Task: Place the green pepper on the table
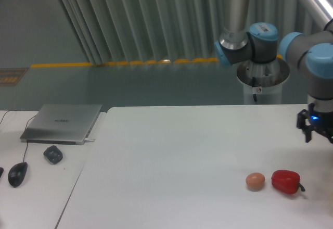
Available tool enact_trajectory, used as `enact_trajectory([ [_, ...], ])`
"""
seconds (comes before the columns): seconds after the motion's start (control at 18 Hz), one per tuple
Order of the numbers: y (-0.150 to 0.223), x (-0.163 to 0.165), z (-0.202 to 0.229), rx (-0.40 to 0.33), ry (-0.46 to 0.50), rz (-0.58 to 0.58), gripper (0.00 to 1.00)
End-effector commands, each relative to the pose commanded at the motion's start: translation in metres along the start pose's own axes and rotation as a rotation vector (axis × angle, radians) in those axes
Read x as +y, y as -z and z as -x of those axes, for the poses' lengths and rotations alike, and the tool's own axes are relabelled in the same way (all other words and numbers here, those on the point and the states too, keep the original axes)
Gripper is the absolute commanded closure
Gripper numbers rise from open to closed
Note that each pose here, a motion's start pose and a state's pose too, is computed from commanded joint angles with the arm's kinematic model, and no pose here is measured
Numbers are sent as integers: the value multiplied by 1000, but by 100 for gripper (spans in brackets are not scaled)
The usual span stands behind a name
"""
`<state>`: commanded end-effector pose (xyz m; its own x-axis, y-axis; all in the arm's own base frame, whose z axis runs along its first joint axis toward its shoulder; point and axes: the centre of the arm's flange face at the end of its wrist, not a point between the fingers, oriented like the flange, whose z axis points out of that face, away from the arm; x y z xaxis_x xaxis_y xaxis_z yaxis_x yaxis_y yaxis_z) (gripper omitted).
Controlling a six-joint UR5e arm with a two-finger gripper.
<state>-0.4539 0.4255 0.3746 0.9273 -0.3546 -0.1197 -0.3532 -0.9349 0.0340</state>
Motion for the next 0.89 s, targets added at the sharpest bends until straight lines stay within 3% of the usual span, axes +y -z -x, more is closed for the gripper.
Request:
enact_trajectory([
  [0.17,-3,24,9,-2,-118,56,0],
  [0.39,-7,67,17,11,-101,160,0],
  [0.56,-10,95,23,26,-15,164,0],
  [0.89,-6,157,35,11,319,170,0],
])
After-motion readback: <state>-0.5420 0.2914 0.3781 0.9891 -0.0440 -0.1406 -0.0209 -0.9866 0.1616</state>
